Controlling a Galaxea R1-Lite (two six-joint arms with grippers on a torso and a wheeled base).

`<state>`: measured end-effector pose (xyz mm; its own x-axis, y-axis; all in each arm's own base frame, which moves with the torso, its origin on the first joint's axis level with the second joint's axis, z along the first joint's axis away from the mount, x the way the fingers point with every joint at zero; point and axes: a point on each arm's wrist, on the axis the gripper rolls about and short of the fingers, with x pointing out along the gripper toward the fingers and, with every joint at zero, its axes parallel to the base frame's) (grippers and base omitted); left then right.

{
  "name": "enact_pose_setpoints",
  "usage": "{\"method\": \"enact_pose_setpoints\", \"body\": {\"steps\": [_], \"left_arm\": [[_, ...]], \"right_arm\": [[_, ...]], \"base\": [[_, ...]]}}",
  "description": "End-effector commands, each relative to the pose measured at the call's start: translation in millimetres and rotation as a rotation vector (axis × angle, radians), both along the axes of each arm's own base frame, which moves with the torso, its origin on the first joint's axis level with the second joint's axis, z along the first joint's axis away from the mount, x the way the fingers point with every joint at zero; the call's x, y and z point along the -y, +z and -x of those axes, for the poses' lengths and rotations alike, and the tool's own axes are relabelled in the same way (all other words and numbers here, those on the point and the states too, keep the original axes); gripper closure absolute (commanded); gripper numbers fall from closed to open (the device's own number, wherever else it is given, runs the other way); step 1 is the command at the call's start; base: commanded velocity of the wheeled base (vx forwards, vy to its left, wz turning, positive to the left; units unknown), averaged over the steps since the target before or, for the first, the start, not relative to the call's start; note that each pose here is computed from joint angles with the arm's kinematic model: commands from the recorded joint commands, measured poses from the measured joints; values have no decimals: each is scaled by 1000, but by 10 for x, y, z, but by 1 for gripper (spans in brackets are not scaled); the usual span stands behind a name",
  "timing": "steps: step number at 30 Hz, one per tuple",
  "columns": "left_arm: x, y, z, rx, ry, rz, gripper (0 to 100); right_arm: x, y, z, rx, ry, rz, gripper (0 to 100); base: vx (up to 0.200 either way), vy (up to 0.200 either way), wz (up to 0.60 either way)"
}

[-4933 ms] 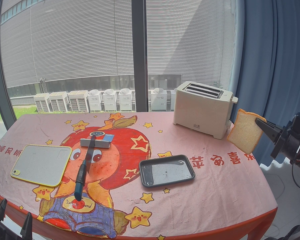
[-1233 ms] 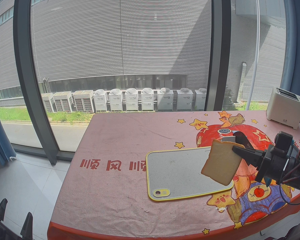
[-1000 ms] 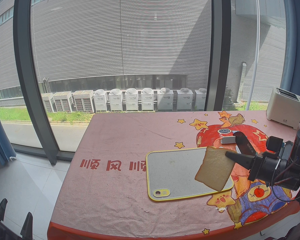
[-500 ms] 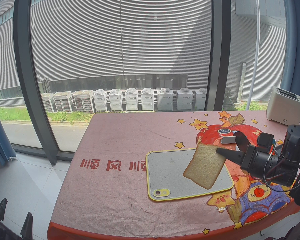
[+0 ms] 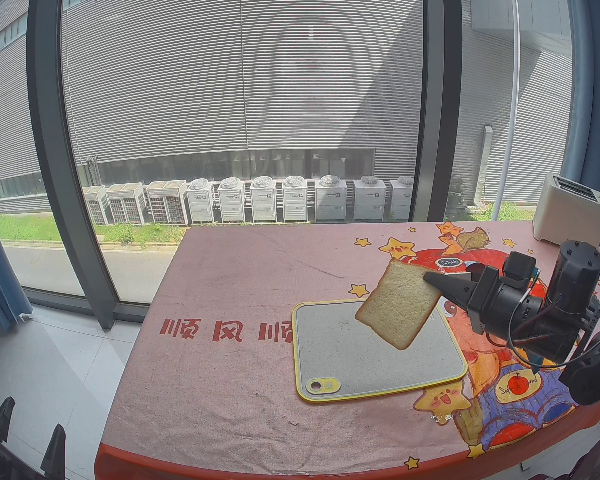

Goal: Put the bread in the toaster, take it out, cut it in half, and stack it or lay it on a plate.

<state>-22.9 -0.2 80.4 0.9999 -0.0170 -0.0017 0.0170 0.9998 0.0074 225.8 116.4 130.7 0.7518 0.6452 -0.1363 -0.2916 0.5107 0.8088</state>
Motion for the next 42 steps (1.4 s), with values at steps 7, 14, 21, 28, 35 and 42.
{"method": "enact_pose_setpoints", "body": {"steps": [7, 14, 21, 28, 35, 42], "left_arm": [[0, -53, -1, -1, 0, 0, 0], [0, -53, -1, -1, 0, 0, 0], [0, -53, -1, -1, 0, 0, 0], [0, -53, -1, -1, 0, 0, 0], [0, -48, 0, 0, 0, 1, 0], [0, -48, 0, 0, 0, 0, 0]], "right_arm": [[-107, -390, -153, -1, -62, 12, 100], [-167, -406, -98, -4, -37, 20, 100], [-177, -441, -110, -12, -59, 31, 100], [-185, -433, -79, 38, -56, 35, 100], [-200, -525, -105, 50, -50, 69, 100], [-202, -573, -133, 50, -80, 98, 100]], "base": [[0, 0, 0], [0, 0, 0], [0, 0, 0], [0, 0, 0], [0, 0, 0], [0, 0, 0]]}}
